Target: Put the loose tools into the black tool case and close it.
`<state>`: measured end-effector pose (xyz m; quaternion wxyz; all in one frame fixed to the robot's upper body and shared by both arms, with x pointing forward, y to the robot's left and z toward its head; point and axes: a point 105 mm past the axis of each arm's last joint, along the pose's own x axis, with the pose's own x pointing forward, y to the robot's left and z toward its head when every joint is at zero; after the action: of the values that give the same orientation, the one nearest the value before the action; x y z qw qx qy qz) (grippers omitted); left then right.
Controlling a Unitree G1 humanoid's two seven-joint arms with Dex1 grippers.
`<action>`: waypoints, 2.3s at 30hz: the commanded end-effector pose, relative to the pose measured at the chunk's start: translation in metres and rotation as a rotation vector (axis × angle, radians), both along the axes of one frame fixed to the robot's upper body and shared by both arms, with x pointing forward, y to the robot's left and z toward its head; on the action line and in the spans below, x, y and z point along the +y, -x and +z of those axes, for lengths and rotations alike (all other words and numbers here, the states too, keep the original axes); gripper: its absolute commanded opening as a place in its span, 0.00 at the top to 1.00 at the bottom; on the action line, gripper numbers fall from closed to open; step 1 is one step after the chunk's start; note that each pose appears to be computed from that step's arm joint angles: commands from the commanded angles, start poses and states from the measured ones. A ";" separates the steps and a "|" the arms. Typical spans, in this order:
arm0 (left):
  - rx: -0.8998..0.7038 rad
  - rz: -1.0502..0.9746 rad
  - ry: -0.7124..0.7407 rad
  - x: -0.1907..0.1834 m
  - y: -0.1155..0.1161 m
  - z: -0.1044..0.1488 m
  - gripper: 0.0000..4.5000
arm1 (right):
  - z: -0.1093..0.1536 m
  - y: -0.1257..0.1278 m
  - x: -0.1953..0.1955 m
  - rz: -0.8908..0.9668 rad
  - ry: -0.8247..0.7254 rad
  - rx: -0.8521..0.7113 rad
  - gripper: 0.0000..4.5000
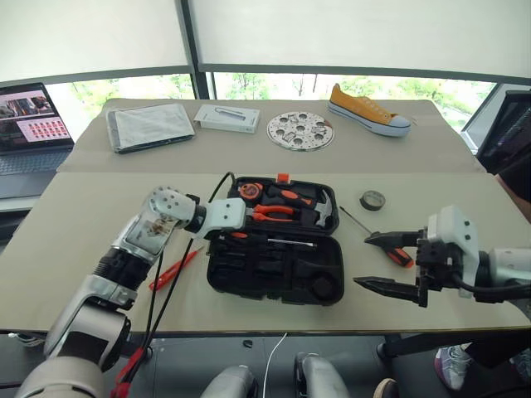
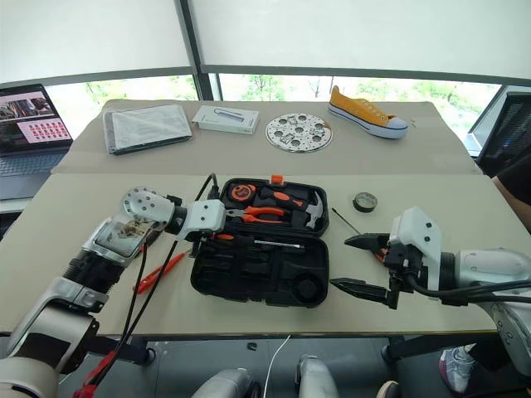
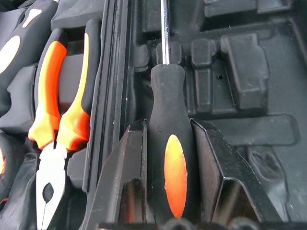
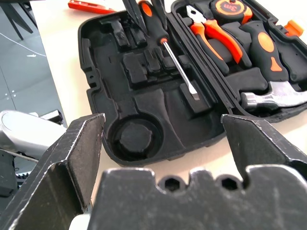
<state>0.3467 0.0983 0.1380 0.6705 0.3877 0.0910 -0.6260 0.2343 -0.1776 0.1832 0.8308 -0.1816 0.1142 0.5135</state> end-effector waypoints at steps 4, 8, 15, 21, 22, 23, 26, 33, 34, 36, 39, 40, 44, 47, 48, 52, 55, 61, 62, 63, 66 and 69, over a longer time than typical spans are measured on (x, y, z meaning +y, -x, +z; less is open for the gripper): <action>-0.063 0.012 0.048 -0.001 -0.009 0.021 0.30 | 0.011 0.004 0.006 0.020 -0.028 -0.042 0.00; -0.055 -0.012 0.051 -0.001 -0.005 0.025 0.00 | 0.012 0.004 0.007 0.019 -0.042 -0.046 0.00; -0.120 0.030 0.115 -0.007 -0.020 0.030 0.25 | 0.012 0.001 0.006 0.004 -0.047 -0.059 0.00; -0.092 0.007 0.099 -0.010 -0.020 0.017 0.78 | 0.012 -0.004 0.003 -0.020 -0.040 -0.072 0.00; -0.087 0.001 0.096 -0.011 -0.019 0.016 0.87 | 0.012 -0.004 0.002 -0.023 -0.040 -0.072 0.00; -0.082 -0.007 0.090 -0.012 -0.018 0.013 0.96 | 0.012 -0.004 0.002 -0.025 -0.041 -0.072 0.00; -0.068 -0.037 0.051 -0.015 -0.012 0.003 0.99 | 0.011 -0.004 0.003 -0.027 -0.045 -0.071 0.00; -0.074 -0.117 -0.102 -0.012 0.000 -0.029 0.99 | 0.008 -0.006 0.002 -0.042 -0.050 -0.066 0.00; -0.078 -0.117 -0.110 -0.012 -0.001 -0.031 0.99 | 0.008 -0.006 0.002 -0.045 -0.052 -0.065 0.00; -0.090 -0.126 -0.124 -0.012 -0.001 -0.034 0.99 | 0.007 -0.006 0.002 -0.049 -0.053 -0.064 0.00; -0.108 -0.114 -0.109 -0.013 -0.006 -0.030 0.99 | 0.006 -0.007 0.001 -0.062 -0.055 -0.066 0.00; -0.115 -0.106 -0.094 -0.014 -0.009 -0.026 0.99 | 0.006 -0.007 0.001 -0.064 -0.055 -0.067 0.00; -0.136 -0.065 0.051 -0.026 -0.021 0.012 0.99 | 0.005 -0.006 0.000 -0.069 -0.054 -0.064 0.00; -0.112 -0.058 0.148 -0.033 -0.024 0.037 0.99 | 0.004 -0.006 -0.001 -0.072 -0.052 -0.062 0.00; -0.087 -0.076 0.162 -0.033 -0.020 0.043 0.99 | 0.004 -0.007 -0.002 -0.077 -0.053 -0.061 0.00; 0.092 -0.085 0.290 -0.029 0.000 0.064 0.99 | -0.006 -0.016 -0.028 -0.225 -0.021 -0.053 0.00; 0.196 -0.051 0.384 -0.019 0.013 0.078 0.93 | -0.008 -0.017 -0.052 -0.346 -0.028 -0.048 0.00; 0.306 -0.001 0.542 0.008 0.052 0.103 0.52 | -0.026 -0.006 -0.111 -0.610 -0.032 -0.003 0.00; 0.285 0.006 0.543 0.010 0.055 0.102 0.43 | -0.030 -0.007 -0.115 -0.628 -0.035 0.003 0.00; 0.270 0.009 0.542 0.011 0.058 0.101 0.36 | -0.034 -0.008 -0.118 -0.642 -0.038 0.008 0.00; 0.318 -0.029 0.505 0.012 0.072 0.094 0.13 | -0.044 -0.019 -0.122 -0.664 -0.042 0.010 0.00; 0.350 -0.057 0.486 0.012 0.080 0.093 0.00 | -0.049 -0.032 -0.121 -0.664 -0.049 0.005 0.00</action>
<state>0.2751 0.1129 0.2219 0.7149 0.0948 0.0548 -0.6905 0.2604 -0.2985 0.1278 0.9544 -0.0982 0.1759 0.2203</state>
